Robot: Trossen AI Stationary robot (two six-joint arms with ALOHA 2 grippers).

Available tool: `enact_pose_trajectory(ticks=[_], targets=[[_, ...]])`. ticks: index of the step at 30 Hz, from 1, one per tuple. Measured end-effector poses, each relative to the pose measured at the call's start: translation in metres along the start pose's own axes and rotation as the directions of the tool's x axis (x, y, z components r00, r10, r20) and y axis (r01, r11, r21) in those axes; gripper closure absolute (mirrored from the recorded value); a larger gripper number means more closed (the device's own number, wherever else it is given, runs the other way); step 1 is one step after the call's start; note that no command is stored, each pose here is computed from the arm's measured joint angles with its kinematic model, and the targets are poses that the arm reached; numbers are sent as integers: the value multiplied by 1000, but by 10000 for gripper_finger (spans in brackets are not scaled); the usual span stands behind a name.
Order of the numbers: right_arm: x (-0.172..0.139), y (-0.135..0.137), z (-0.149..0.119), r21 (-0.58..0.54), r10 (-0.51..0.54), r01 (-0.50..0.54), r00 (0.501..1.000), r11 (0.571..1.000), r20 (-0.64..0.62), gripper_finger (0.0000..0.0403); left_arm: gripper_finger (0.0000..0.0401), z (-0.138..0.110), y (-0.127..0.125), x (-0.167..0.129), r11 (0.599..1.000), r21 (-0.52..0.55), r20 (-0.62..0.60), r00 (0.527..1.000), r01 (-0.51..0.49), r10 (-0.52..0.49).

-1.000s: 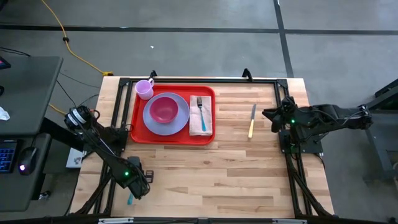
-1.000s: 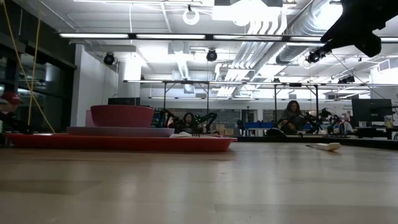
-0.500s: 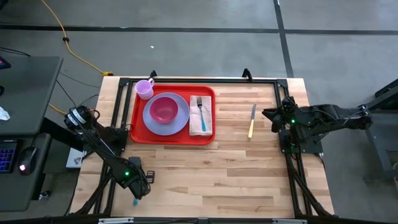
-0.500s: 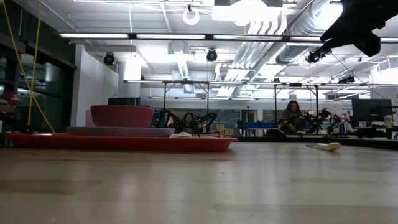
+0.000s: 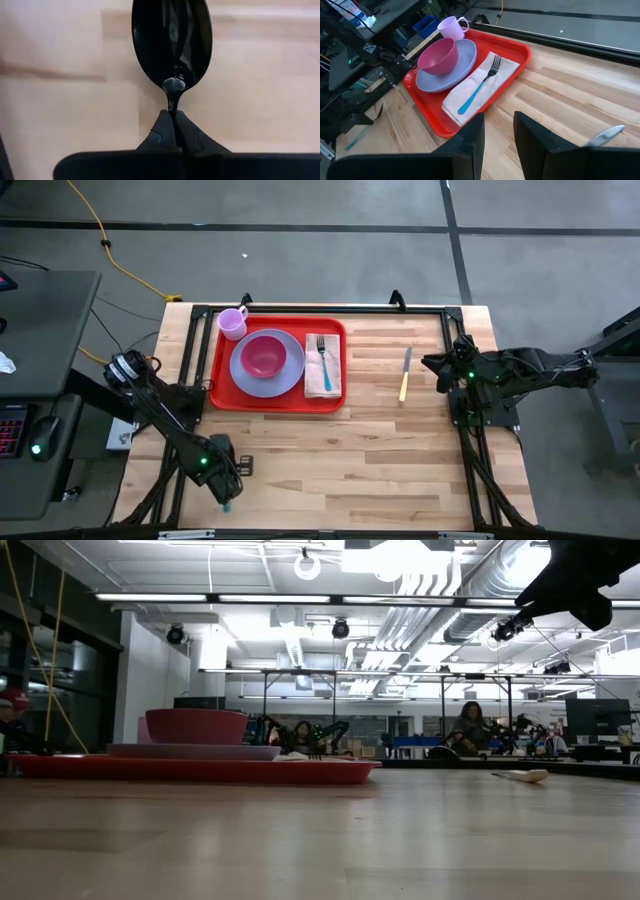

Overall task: Set up tray
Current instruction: Put the blue spoon on the white table napkin to the left of the blue fork

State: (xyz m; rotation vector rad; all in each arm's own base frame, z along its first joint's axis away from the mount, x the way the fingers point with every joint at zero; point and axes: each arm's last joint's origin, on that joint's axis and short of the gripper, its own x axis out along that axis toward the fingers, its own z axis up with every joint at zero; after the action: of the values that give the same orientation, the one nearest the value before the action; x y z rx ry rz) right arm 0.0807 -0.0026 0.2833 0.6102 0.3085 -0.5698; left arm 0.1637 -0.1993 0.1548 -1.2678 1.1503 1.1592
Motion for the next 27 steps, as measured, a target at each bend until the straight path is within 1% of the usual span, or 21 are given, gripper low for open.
enact_pose_trajectory(ticks=[4,7,12,14,18,27], targets=[[0,0,0,1,2,-2,1000,1000,1,320,390,-1,-2,-4,1000,-7,8,1000,23,-23],[0,0,0,1,3,-3,1000,1000,2,320,390,0,-9,-7,999,-26,5,999,41,-41],[0,0,0,-1,5,-5,1000,1000,1,320,390,9,-27,-13,994,-40,42,994,101,-99],[0,0,0,-2,5,-5,1000,1000,1,320,390,15,-36,-16,994,-30,51,993,109,-107],[0,0,0,-10,5,-5,1000,1000,1,320,390,29,-57,-25,992,25,53,991,121,-122],[0,0,0,-21,6,-6,1000,1000,0,320,390,73,-107,-59,981,125,97,982,148,-161]])
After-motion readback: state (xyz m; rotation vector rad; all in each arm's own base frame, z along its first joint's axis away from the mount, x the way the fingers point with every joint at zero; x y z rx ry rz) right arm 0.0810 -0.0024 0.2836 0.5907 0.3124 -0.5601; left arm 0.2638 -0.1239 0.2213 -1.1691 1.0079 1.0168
